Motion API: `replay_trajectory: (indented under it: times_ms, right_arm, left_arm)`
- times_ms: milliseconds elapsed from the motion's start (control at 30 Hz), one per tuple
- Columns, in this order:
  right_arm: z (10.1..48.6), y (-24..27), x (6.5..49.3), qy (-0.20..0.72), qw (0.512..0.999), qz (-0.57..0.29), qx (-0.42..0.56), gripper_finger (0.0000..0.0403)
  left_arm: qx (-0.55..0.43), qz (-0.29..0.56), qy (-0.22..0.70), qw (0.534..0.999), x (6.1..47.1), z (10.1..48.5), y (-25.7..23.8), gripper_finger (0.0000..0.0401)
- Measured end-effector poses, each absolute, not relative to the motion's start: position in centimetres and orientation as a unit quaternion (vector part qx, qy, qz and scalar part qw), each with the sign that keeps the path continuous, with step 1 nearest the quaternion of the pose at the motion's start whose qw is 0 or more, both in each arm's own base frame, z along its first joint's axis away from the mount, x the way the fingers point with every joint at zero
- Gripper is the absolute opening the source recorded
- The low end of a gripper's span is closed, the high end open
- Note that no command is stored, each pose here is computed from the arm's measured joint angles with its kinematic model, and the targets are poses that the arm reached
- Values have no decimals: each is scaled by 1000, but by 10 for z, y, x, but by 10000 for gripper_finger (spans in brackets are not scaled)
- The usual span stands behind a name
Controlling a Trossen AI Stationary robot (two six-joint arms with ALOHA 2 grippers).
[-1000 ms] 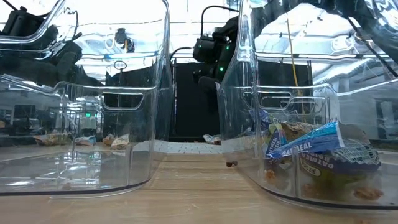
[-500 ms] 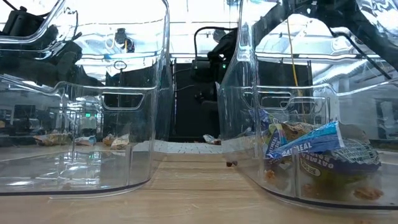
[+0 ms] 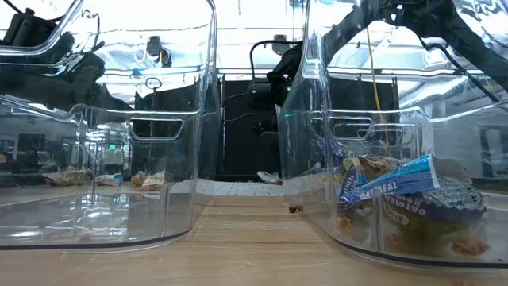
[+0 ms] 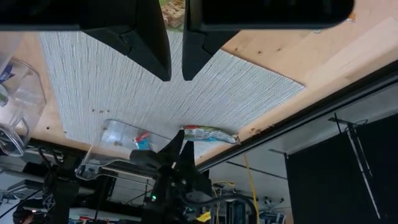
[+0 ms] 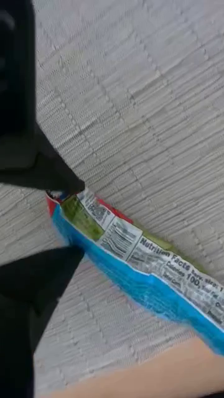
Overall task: Pick and place Granola Bars by type
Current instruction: Put the red granola bar into the top transparent bin
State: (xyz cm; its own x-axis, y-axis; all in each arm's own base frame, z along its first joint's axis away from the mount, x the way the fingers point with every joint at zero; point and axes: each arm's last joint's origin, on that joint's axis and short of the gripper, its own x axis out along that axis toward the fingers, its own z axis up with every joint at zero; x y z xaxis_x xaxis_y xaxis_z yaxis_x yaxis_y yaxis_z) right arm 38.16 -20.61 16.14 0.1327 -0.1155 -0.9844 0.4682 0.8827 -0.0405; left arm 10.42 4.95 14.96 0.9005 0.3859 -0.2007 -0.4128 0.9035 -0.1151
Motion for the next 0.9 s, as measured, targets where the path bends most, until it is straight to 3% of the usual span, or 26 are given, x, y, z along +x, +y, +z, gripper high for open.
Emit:
replay_trajectory:
  times_ms: [167, 633, 900]
  right_arm:
    - [162, -206, 383, 626, 749, -172, 132, 14]
    - [189, -190, 394, 577, 800, -144, 78, 0]
    - [270, -139, 377, 545, 823, -159, -2, 0]
  left_arm:
    - [-78, 206, 87, 972, 104, 150, 50, 47]
    - [-78, 206, 87, 972, 104, 150, 50, 47]
    - [-78, 206, 87, 972, 104, 150, 50, 47]
